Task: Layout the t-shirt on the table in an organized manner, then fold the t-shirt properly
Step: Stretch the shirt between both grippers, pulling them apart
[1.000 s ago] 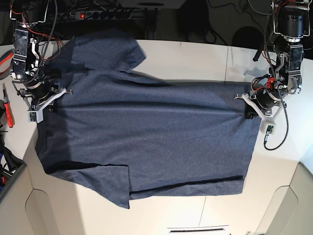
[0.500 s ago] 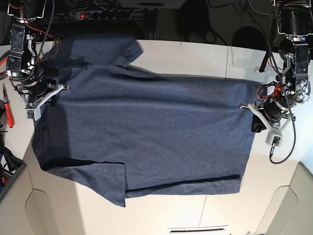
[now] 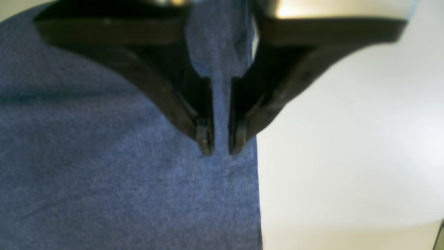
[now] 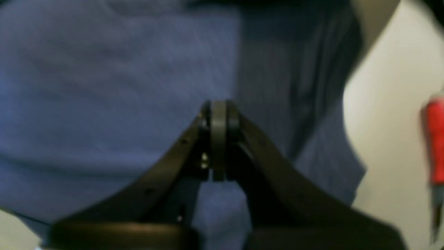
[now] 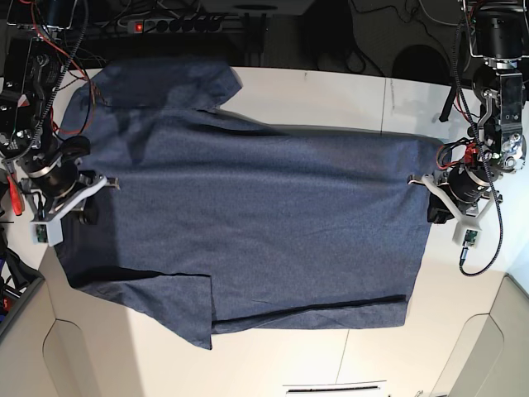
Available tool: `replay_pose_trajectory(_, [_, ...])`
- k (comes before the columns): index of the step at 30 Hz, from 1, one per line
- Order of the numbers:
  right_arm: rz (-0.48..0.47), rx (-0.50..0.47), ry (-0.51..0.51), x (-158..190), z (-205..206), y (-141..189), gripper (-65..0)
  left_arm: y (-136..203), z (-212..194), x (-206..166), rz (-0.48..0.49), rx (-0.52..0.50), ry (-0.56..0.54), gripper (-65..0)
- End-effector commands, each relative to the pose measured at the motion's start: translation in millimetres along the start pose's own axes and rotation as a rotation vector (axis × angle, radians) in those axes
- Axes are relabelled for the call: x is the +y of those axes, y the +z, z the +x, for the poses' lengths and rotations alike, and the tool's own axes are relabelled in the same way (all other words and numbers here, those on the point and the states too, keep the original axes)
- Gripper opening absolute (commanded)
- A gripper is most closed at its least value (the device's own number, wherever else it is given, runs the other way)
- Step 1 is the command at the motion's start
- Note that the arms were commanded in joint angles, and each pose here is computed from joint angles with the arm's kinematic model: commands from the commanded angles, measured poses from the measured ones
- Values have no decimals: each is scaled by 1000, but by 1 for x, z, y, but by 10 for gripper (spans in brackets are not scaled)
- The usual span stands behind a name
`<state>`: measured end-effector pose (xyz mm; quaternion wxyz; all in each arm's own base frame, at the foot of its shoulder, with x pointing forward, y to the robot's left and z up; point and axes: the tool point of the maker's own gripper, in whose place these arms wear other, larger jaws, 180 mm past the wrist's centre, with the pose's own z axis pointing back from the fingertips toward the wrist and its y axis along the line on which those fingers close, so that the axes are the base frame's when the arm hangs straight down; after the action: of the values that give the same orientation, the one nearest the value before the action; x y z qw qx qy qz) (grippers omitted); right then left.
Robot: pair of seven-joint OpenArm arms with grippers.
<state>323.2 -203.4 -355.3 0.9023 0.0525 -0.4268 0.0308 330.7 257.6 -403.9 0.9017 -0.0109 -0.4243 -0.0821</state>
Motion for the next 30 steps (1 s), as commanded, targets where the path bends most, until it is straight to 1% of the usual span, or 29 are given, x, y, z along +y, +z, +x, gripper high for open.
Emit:
replay_pose_trajectory(1, [6,-58,13,4,21,7,-650,3,17,8,19,-45,-10,-519])
replay_pose_trajectory(3, [-1,-70,36,10,29,14,-650,3,16,10,26,-35,-21,-512])
replay_pose_trajectory(6, [-44,-81,73,9,35,19,-650,3,13,16,60,-22,-35,-512])
replay_pose_trajectory(7, [-53,-80,74,8,35,19,-615,3,13,18,73,-20,-34,-512])
replay_pose_trajectory(9, [-65,-82,67,3,35,20,-431,3,13,20,86,-21,-28,-512])
replay_pose_trajectory(10, [-77,-83,55,-1,35,20,-392,3,13,20,85,-21,-28,-512])
replay_pose_trajectory(13, [-119,-107,11,-14,39,24,-387,3,16,20,85,-35,-28,-512])
replay_pose_trajectory(16, [-105,-151,-37,-16,44,25,-387,3,22,21,85,-54,-27,-512])
replay_pose_trajectory(18, [-76,-176,-48,-13,47,26,-388,2,25,21,83,-62,-22,-512])
replay_pose_trajectory(21, [-48,-184,-34,-9,48,26,-392,2,29,19,71,-75,3,-512])
replay_pose_trajectory(23, [-37,-185,-22,-7,49,26,-421,2,30,18,63,-80,17,-512])
replay_pose_trajectory(27, [-46,-203,-13,-10,52,28,-427,2,31,16,54,-85,30,-512])
replay_pose_trajectory(30, [-71,-207,6,-21,55,32,-427,2,27,16,54,-72,30,-512])
